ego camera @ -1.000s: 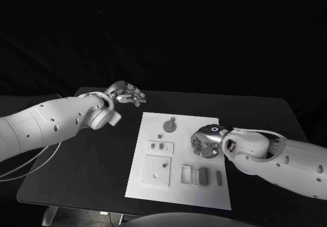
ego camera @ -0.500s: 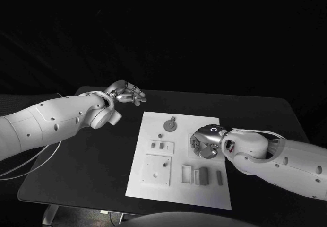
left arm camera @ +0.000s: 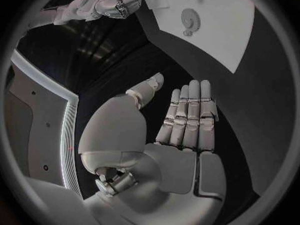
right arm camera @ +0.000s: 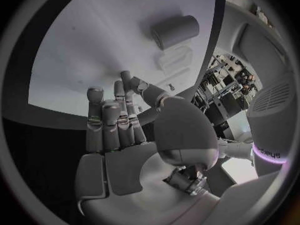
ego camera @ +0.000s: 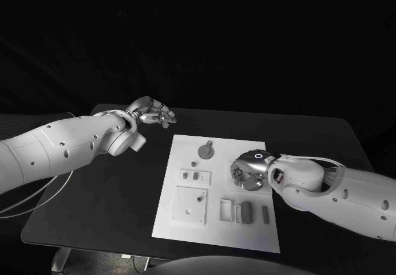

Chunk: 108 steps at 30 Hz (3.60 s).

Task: Assemble the parts on the task board

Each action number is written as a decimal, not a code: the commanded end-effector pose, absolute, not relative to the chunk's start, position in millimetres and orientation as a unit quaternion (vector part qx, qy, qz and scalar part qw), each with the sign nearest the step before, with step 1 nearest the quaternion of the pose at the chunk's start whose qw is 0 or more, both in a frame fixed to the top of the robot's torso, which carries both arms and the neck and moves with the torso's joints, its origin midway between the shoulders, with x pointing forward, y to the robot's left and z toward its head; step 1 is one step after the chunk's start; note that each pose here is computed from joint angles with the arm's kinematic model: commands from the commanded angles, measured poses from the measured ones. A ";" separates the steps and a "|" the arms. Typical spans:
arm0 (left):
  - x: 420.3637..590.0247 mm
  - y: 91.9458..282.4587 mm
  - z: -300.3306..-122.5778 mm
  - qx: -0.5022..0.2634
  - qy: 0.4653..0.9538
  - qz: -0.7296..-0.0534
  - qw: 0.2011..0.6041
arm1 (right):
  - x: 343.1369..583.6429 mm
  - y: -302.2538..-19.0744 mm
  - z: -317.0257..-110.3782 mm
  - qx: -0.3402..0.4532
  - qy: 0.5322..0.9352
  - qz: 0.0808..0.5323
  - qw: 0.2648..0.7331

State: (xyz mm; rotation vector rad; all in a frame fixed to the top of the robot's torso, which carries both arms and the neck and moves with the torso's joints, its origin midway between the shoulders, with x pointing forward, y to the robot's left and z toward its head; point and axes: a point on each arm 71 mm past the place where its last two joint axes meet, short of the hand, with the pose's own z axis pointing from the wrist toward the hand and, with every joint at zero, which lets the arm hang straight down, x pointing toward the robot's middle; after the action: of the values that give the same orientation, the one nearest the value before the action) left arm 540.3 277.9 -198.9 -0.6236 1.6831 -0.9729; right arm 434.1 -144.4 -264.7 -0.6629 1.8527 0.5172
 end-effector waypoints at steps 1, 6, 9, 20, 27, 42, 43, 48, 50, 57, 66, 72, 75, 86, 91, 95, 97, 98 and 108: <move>540.1 275.8 -197.9 -0.258 0.703 -0.412 0.519 | 433.0 -143.8 -266.1 -0.286 0.774 0.211 0.523; 540.1 276.2 -197.9 -0.259 0.703 -0.412 0.519 | 432.5 -142.9 -265.1 -0.286 0.770 0.215 0.528; 540.2 276.0 -198.0 -0.258 0.703 -0.412 0.519 | 432.1 -142.5 -264.9 -0.286 0.769 0.216 0.529; 540.5 276.0 -198.1 -0.258 0.704 -0.411 0.519 | 428.4 -141.9 -262.0 -0.282 0.765 0.227 0.533; 540.6 275.8 -198.3 -0.258 0.705 -0.411 0.518 | 425.0 -144.6 -259.0 -0.277 0.766 0.230 0.533; 540.9 276.6 -198.5 -0.259 0.705 -0.409 0.519 | 428.1 -143.7 -236.6 -0.270 0.756 0.238 0.547; 540.9 276.6 -198.5 -0.259 0.704 -0.409 0.519 | 427.9 -142.9 -234.8 -0.271 0.754 0.239 0.549; 541.1 275.1 -198.5 -0.257 0.704 -0.410 0.519 | 424.2 -133.9 -224.5 -0.275 0.746 0.251 0.553; 541.7 275.1 -198.6 -0.257 0.704 -0.410 0.519 | 421.1 -126.9 -221.4 -0.279 0.742 0.260 0.552; 545.1 277.0 -199.1 -0.259 0.703 -0.406 0.523 | 410.0 -90.7 -216.5 -0.306 0.723 0.289 0.547; 553.5 277.2 -200.5 -0.260 0.702 -0.399 0.530 | 397.5 -36.7 -213.2 -0.350 0.692 0.320 0.544; 556.8 279.1 -200.9 -0.262 0.700 -0.395 0.534 | 386.9 -13.7 -217.8 -0.367 0.685 0.336 0.532; 557.7 278.1 -201.2 -0.261 0.700 -0.395 0.534 | 380.4 -4.1 -225.2 -0.376 0.685 0.342 0.523; 558.7 275.1 -201.6 -0.260 0.702 -0.396 0.532 | 370.6 6.5 -248.9 -0.398 0.693 0.337 0.497; 558.7 274.5 -201.7 -0.260 0.702 -0.397 0.531 | 365.3 6.0 -261.1 -0.409 0.696 0.331 0.489; 558.7 274.2 -201.7 -0.260 0.702 -0.397 0.530 | 363.4 5.1 -268.5 -0.411 0.700 0.328 0.484; 558.5 274.4 -201.7 -0.259 0.703 -0.398 0.530 | 360.8 5.1 -272.1 -0.412 0.698 0.328 0.484; 558.7 274.8 -201.7 -0.259 0.702 -0.398 0.530 | 359.6 5.2 -273.7 -0.413 0.698 0.328 0.485; 559.9 277.1 -201.7 -0.261 0.702 -0.395 0.532 | 357.9 6.6 -276.3 -0.416 0.697 0.327 0.484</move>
State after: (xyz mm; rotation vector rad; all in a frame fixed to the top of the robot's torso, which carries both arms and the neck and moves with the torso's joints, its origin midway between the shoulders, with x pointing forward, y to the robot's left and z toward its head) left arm 559.9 279.6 -202.5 -0.6320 1.6709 -0.9228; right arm 359.1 5.4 -276.0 -0.9820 1.7103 0.8064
